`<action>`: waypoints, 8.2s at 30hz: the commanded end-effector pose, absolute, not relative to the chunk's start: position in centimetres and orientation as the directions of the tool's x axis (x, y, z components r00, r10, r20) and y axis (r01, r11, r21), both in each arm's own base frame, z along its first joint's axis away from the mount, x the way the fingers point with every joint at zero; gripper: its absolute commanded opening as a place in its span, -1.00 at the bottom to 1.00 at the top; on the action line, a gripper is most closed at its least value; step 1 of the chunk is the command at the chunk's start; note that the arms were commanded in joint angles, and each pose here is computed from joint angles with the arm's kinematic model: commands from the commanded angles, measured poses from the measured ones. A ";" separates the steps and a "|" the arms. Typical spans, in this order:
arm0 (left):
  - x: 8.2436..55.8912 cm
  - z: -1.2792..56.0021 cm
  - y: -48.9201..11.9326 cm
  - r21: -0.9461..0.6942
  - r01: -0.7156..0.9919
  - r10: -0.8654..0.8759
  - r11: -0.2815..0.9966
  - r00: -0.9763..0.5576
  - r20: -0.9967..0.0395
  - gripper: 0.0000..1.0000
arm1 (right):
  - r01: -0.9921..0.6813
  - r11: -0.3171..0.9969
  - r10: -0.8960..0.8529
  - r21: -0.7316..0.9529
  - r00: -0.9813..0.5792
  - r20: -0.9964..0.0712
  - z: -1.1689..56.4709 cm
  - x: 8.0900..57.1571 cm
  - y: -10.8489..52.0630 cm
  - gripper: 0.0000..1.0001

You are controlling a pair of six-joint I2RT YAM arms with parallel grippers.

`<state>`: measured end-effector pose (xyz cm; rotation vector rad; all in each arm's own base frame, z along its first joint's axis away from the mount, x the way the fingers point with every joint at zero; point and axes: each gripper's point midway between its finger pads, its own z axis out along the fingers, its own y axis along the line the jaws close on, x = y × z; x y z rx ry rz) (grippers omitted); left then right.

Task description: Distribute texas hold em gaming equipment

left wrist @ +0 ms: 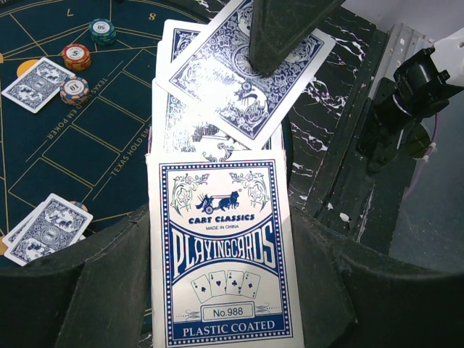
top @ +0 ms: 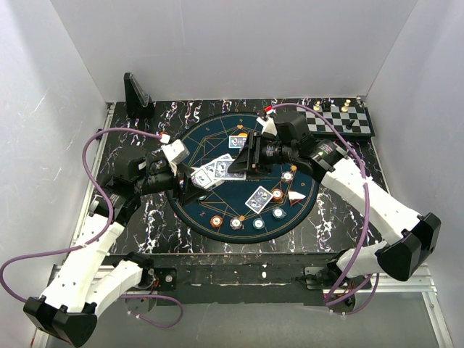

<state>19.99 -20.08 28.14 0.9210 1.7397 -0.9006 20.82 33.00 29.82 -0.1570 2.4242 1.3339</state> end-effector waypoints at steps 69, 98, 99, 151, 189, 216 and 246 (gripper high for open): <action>20.1 29.3 -20.2 -0.139 0.889 0.161 0.437 -0.230 -0.960 -1.00 | -0.263 0.300 0.187 0.917 -0.926 -0.327 38.1 21.6 27.6 -0.97; 19.9 28.9 -20.0 -0.108 0.897 0.196 0.428 -0.209 -0.958 -1.00 | 0.115 0.491 0.433 0.863 -0.892 -0.128 15.5 56.1 27.7 -0.97; 19.9 28.8 -20.0 -0.109 0.897 0.199 0.428 -0.211 -0.957 -1.00 | 0.131 0.494 0.432 0.860 -0.895 -0.112 14.4 56.2 28.1 -0.97; 19.5 28.9 -19.9 -0.094 0.908 0.226 0.408 -0.200 -0.953 -1.00 | -0.320 0.405 -0.116 0.856 -0.947 -0.299 30.9 20.2 36.5 0.77; 19.1 30.1 -20.0 -0.084 0.913 0.199 0.399 -0.176 -0.964 -1.00 | -0.233 0.394 0.009 0.889 -0.966 -0.257 31.2 20.9 33.7 -0.09; 19.4 30.4 -20.0 -0.080 0.910 0.191 0.407 -0.171 -0.967 -1.00 | -0.219 0.433 0.012 0.874 -0.969 -0.249 31.8 18.8 31.5 -0.39; 19.5 30.1 -19.8 -0.072 0.903 0.199 0.423 -0.171 -0.965 -1.00 | -0.239 0.404 0.037 0.883 -0.960 -0.276 35.8 17.3 26.5 -0.97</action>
